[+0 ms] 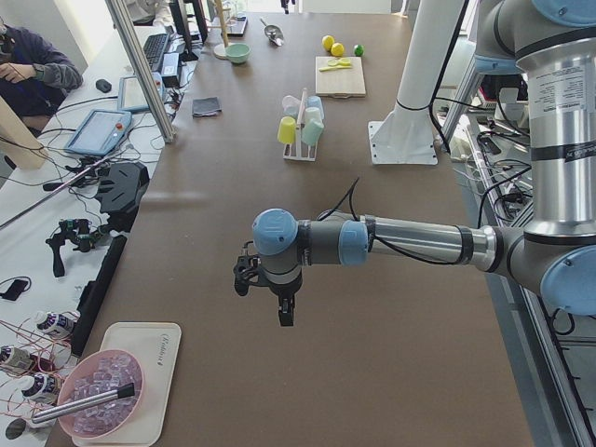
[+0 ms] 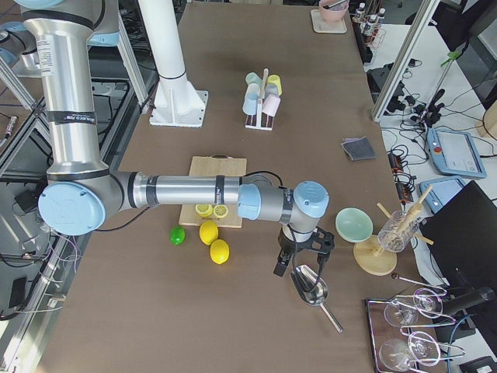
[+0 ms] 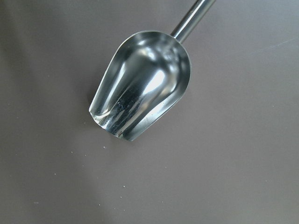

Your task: Place cup on cup holder

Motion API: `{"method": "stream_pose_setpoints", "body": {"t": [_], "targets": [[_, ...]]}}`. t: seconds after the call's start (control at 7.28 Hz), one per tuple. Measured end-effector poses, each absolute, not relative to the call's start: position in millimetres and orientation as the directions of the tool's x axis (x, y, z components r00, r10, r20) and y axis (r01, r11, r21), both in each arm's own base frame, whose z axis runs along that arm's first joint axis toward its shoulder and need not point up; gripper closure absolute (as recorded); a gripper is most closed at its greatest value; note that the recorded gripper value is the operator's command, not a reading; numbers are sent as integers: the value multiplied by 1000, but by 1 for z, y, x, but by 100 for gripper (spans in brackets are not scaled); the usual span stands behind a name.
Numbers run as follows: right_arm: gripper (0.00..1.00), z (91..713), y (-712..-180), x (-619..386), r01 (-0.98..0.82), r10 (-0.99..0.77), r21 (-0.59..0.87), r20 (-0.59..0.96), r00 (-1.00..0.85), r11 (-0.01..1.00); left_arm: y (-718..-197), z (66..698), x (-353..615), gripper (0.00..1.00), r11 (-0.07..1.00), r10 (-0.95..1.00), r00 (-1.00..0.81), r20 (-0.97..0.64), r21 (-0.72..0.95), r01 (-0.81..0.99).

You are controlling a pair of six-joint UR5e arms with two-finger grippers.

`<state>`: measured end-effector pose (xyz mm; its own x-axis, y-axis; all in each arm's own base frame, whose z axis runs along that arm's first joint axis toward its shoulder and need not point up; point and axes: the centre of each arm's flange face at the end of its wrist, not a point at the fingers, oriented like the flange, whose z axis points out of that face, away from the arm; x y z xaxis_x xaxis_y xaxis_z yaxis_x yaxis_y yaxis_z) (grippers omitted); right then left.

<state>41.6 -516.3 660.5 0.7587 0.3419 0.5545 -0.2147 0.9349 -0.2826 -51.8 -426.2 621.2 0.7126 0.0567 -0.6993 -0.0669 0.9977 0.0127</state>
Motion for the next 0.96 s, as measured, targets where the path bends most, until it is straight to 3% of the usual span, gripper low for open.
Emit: {"method": "stream_pose_setpoints", "body": {"t": [0.96], "targets": [[0, 680, -503, 65, -258, 397, -320, 526, 752, 912, -432, 622, -54, 2, 992, 124, 733, -669, 60, -113]]}}
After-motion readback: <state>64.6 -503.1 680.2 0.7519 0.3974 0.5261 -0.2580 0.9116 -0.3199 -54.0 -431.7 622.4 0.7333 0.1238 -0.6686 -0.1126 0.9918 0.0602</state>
